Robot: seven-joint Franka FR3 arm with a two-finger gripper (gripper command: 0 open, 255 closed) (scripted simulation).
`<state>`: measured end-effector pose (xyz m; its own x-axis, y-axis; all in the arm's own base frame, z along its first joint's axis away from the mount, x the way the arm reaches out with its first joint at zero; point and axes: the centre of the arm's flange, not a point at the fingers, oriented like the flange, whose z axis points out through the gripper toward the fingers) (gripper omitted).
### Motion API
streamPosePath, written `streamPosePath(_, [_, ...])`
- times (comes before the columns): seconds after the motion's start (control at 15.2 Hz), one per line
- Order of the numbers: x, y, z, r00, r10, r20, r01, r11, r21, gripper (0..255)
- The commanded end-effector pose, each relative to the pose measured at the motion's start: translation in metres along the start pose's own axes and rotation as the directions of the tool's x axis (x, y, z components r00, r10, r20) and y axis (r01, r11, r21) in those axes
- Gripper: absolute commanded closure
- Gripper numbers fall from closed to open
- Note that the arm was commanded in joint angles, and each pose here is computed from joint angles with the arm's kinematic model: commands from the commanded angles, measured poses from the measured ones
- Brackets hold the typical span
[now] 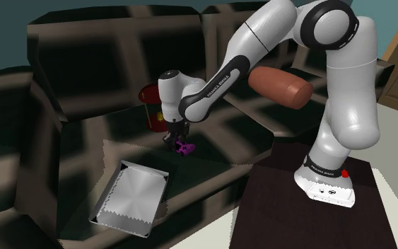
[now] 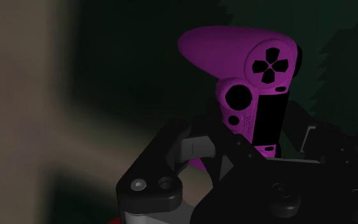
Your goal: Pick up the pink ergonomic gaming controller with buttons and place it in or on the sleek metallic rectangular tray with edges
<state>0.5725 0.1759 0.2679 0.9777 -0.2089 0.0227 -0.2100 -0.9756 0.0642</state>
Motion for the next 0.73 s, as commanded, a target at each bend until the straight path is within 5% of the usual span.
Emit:
streamPosePath(0.0, [0.0, 0.0, 0.0, 1.0, 0.0, 0.0, 0.0, 1.0, 0.0, 255])
streamPosePath(0.66, [0.001, 0.002, -0.037, 1.0, 0.0, 0.0, 0.0, 1.0, 0.0, 255])
